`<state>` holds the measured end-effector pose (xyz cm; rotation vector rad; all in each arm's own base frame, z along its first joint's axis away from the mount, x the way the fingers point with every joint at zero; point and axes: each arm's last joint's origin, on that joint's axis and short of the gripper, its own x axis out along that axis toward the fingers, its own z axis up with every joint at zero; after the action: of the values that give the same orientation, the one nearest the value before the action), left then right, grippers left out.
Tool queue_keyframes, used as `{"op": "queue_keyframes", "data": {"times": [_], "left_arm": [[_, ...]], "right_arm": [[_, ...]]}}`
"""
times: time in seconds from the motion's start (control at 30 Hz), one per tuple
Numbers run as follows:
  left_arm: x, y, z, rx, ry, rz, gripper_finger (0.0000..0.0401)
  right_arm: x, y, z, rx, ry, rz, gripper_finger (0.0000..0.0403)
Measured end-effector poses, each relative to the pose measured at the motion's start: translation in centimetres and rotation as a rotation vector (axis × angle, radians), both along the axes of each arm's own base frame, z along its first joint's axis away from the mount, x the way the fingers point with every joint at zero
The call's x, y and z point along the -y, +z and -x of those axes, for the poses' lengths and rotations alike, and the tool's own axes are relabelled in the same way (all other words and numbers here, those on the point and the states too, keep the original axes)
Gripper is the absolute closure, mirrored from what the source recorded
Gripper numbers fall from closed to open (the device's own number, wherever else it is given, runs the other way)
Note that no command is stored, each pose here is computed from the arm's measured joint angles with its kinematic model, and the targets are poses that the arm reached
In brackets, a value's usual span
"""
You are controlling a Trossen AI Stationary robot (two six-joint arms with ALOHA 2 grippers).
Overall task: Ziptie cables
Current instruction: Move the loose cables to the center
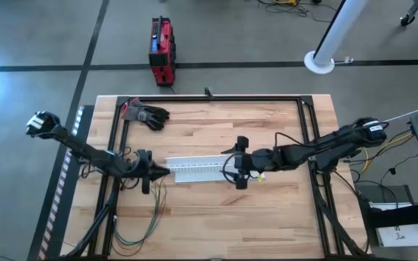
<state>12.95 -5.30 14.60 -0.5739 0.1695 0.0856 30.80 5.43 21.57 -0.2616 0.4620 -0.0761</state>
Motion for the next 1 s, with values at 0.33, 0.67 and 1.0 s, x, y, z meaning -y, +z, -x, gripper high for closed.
{"op": "queue_keyframes", "data": {"times": [0.33, 0.67, 1.0], "left_arm": [[4.7, 4.7, -2.9, -0.223, -0.035, 0.015, 0.0400], [11.7, 6.6, -6.6, -0.783, -0.134, 0.043, 0.0401], [17.7, 5.0, -7.2, -1.502, -0.173, 0.411, 0.0401]], "right_arm": [[-3.0, 0.0, 0.7, 0.007, 0.055, -0.088, 0.0094], [-6.2, -0.1, 1.8, 0.006, 0.126, -0.159, 0.0111], [-8.5, 0.0, 2.9, 0.015, 0.146, -0.163, 0.0149]]}}
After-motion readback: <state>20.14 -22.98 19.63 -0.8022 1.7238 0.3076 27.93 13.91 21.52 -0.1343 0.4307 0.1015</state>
